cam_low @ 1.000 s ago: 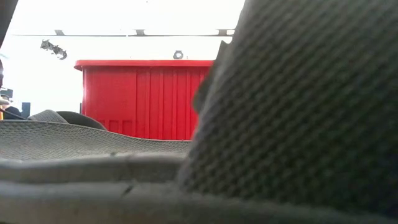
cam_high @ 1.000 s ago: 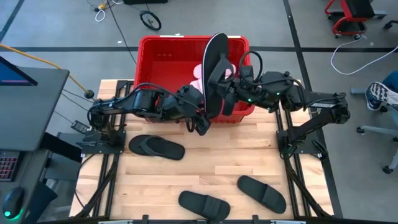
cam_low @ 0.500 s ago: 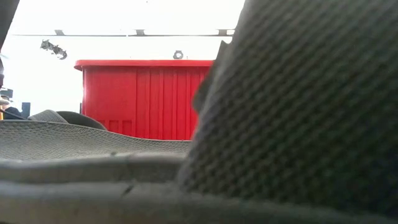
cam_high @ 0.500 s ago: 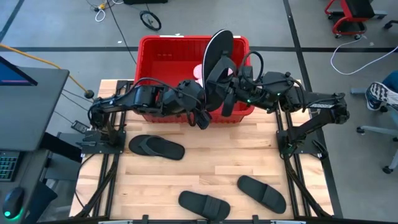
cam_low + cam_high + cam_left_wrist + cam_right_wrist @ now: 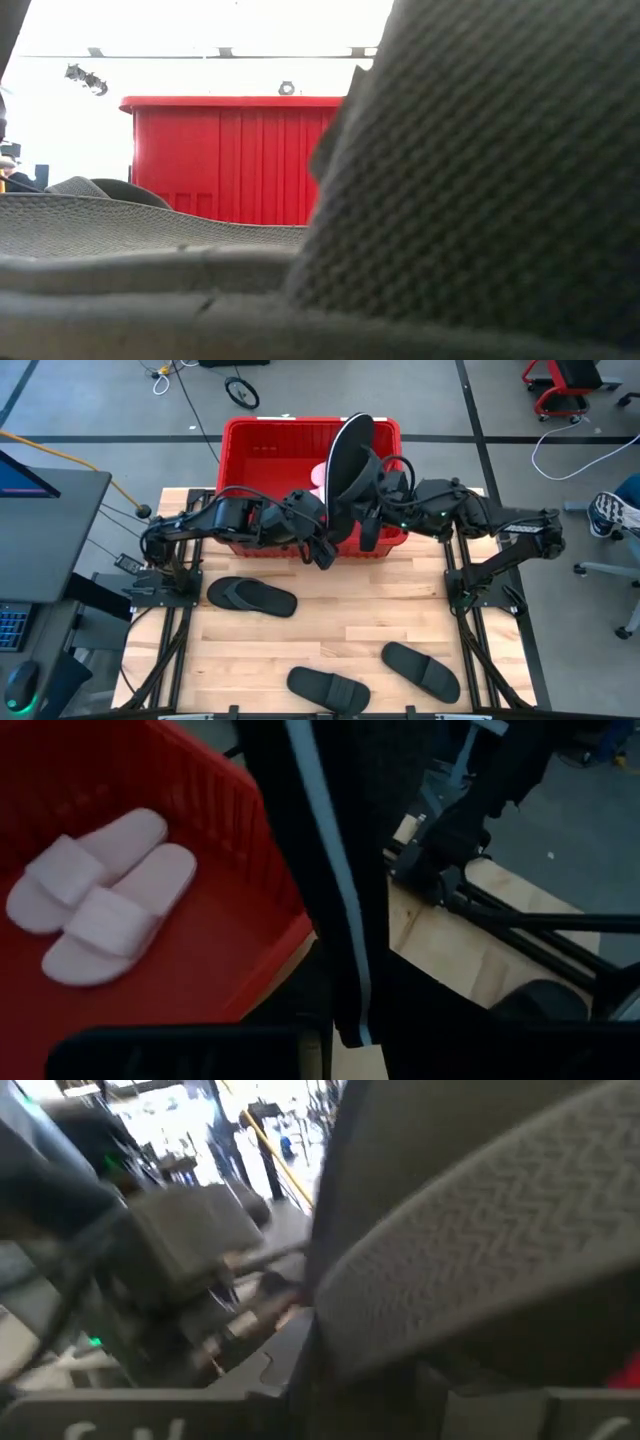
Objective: Pick and place slides into bin
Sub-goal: Put the black slide into the red bin
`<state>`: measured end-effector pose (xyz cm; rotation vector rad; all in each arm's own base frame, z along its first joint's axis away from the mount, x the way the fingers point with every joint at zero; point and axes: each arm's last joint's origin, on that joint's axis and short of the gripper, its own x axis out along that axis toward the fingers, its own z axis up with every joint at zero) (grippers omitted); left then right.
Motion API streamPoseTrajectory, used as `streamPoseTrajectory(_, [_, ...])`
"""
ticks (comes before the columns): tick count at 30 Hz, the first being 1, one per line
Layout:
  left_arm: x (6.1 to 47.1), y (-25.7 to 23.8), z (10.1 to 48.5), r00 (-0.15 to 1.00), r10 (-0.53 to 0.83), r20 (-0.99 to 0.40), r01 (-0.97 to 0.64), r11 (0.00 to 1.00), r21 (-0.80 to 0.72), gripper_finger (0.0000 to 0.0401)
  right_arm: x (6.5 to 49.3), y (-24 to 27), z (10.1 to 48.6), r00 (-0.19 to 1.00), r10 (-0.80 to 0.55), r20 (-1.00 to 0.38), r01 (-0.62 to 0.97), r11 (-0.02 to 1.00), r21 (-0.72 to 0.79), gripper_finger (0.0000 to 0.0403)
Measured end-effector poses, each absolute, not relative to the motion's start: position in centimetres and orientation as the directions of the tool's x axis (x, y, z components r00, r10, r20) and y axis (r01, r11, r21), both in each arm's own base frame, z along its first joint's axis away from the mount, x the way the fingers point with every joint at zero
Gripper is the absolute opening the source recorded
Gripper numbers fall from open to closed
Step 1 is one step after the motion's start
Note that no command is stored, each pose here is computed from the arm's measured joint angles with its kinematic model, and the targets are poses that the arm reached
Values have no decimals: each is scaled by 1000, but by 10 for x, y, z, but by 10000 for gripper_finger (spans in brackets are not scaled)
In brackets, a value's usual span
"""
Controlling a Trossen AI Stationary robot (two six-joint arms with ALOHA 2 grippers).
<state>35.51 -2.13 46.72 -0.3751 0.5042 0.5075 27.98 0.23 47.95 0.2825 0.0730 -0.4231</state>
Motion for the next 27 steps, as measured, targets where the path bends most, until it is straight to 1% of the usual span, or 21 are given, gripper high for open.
streamPoseTrajectory(6, [326,2,486,737,417,-533,-608,752,-253,52,266,10,471,892,-378,-249,436,866,245,127])
streamPoseTrajectory(11, [301,35,491,662,484,-572,-690,691,-215,52,257,19,465,881,-342,-326,426,874,235,125])
streamPoseTrajectory(14, [286,61,494,621,500,-604,-735,639,-227,52,253,26,463,878,-318,-358,415,879,237,124])
streamPoseTrajectory(18, [274,101,481,549,421,-722,-769,593,-239,52,251,36,461,883,-284,-373,384,894,229,124])
streamPoseTrajectory(23, [267,145,456,408,326,-852,-848,481,-222,52,248,44,460,886,-253,-390,356,908,219,124])
streamPoseTrajectory(24, [268,153,451,395,307,-866,-856,466,-225,52,248,46,459,883,-249,-398,353,911,213,124])
streamPoseTrajectory(27, [271,174,440,404,235,-884,-857,435,-276,52,245,51,456,875,-230,-426,344,915,212,124])
